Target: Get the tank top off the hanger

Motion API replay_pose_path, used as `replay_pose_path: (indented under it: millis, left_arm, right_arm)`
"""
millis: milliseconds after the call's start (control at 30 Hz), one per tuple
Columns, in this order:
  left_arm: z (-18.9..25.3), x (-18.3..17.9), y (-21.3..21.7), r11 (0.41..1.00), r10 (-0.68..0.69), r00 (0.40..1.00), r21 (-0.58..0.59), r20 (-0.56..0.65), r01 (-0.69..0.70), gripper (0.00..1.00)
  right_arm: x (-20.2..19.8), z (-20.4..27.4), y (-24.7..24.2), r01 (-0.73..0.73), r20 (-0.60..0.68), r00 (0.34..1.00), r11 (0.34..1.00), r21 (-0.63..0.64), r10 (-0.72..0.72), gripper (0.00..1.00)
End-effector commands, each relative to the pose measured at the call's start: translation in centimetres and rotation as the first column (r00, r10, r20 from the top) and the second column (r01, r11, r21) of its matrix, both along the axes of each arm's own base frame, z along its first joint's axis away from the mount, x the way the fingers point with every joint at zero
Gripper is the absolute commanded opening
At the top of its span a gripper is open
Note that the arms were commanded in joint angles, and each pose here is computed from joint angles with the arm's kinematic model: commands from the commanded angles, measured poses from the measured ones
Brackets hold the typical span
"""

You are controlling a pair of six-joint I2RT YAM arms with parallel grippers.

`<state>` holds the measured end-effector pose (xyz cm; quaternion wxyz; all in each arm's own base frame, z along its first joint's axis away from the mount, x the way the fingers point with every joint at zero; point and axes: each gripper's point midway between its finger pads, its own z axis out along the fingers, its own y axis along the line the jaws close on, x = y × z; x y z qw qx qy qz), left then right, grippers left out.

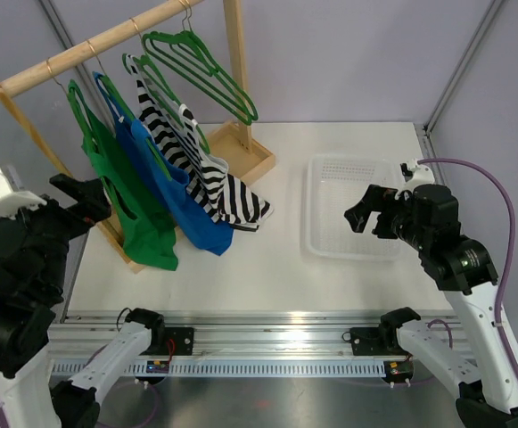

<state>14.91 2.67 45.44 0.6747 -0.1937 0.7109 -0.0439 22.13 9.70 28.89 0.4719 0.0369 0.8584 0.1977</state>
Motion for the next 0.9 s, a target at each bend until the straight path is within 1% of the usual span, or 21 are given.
replay_pose_path:
  millis: [0,33,67,100,133,167,200,233,267,300,333,367,433,467,500,533,633,667,767,867]
  left_arm:
    - [2.1,4.0,-0.6,0.999,0.019,1.0,0.034,-0.015,-0.019,0.99]
    - [3.4,4.2,-0.5,0.999,0.028,1.0,0.027,0.009,-0.029,0.99]
    - [3.2,6.1,-1.0,0.999,0.032,0.999,0.038,-0.029,-0.03,0.99]
    - [3.4,6.7,-1.0,0.998,0.038,0.998,0.043,-0.04,-0.036,0.99]
    - [4.7,6.9,-0.5,0.997,0.071,0.997,0.041,-0.018,-0.07,0.98]
    - [4.7,7.8,-0.4,0.994,0.095,0.995,0.051,-0.035,-0.093,0.98]
    - [3.9,9.5,-0.4,0.99,0.122,0.989,0.076,-0.086,-0.115,0.97]
    - [4.1,10.1,0.3,0.982,0.176,0.98,0.092,-0.092,-0.168,0.96]
    - [4.6,10.4,0.5,0.977,0.193,0.977,0.103,-0.087,-0.184,0.93]
    - [4.3,11.6,0.6,0.971,0.217,0.971,0.122,-0.103,-0.204,0.92]
    - [4.4,12.1,0.7,0.968,0.227,0.968,0.132,-0.104,-0.213,0.9]
    - [4.7,12.3,0.7,0.966,0.234,0.967,0.135,-0.097,-0.22,0.82]
    - [4.4,13.7,0.8,0.956,0.26,0.959,0.167,-0.116,-0.239,0.74]
    - [4.3,14.1,1.0,0.951,0.275,0.953,0.181,-0.125,-0.251,0.65]
    - [4.4,14.0,1.6,0.938,0.311,0.942,0.2,-0.128,-0.283,0.63]
    - [3.9,14.6,1.8,0.927,0.339,0.929,0.222,-0.146,-0.303,0.62]
    - [3.3,14.7,3.0,0.892,0.413,0.896,0.273,-0.163,-0.361,0.6]
    - [3.2,14.7,3.1,0.89,0.416,0.894,0.278,-0.166,-0.362,0.6]
    - [3.5,14.6,2.9,0.899,0.394,0.905,0.274,-0.16,-0.343,0.61]
    - [4.3,14.6,1.8,0.929,0.313,0.94,0.25,-0.138,-0.273,0.64]
  right_arm:
    - [0.0,1.0,1.9,-0.078,0.028,0.997,0.995,0.066,0.076,0.99]
    - [-0.1,1.0,2.0,-0.088,0.028,0.996,0.993,0.074,0.086,0.99]
    - [-0.3,1.1,2.1,-0.095,0.03,0.995,0.992,0.077,0.093,0.99]
    - [-0.3,1.1,2.2,-0.097,0.031,0.995,0.992,0.081,0.095,1.0]
    - [-0.5,1.1,2.4,-0.107,0.029,0.994,0.99,0.088,0.104,0.99]
    - [-0.7,1.2,2.4,-0.112,0.032,0.993,0.989,0.092,0.11,0.99]
    - [-0.8,1.2,2.5,-0.119,0.031,0.993,0.988,0.096,0.116,0.99]
    - [-1.0,1.4,2.7,-0.128,0.034,0.992,0.986,0.105,0.125,0.99]
    - [-1.2,1.3,2.8,-0.138,0.03,0.99,0.984,0.112,0.135,0.99]
    - [-1.3,1.4,2.9,-0.146,0.032,0.989,0.982,0.117,0.143,0.99]
    - [-1.6,1.4,3.2,-0.163,0.03,0.987,0.979,0.126,0.16,0.99]
    - [-1.8,1.2,3.3,-0.17,0.029,0.985,0.977,0.128,0.168,0.99]
    - [-1.9,1.0,3.4,-0.178,0.019,0.984,0.975,0.131,0.177,1.0]
    - [-2.0,0.7,3.4,-0.177,0.013,0.984,0.976,0.127,0.177,1.0]
    - [-2.1,0.7,3.4,-0.181,0.012,0.984,0.975,0.126,0.181,0.99]
    - [-2.0,0.5,3.3,-0.178,0.006,0.984,0.976,0.123,0.179,0.99]
    - [-2.0,0.2,3.4,-0.181,0.001,0.983,0.976,0.121,0.183,0.99]
    - [-2.0,0.1,3.4,-0.183,0.001,0.983,0.976,0.122,0.184,0.99]
    - [-1.8,-0.2,3.7,-0.193,-0.008,0.981,0.973,0.127,0.195,0.99]
    - [-1.7,-0.3,4.0,-0.199,-0.008,0.979,0.971,0.134,0.202,0.99]
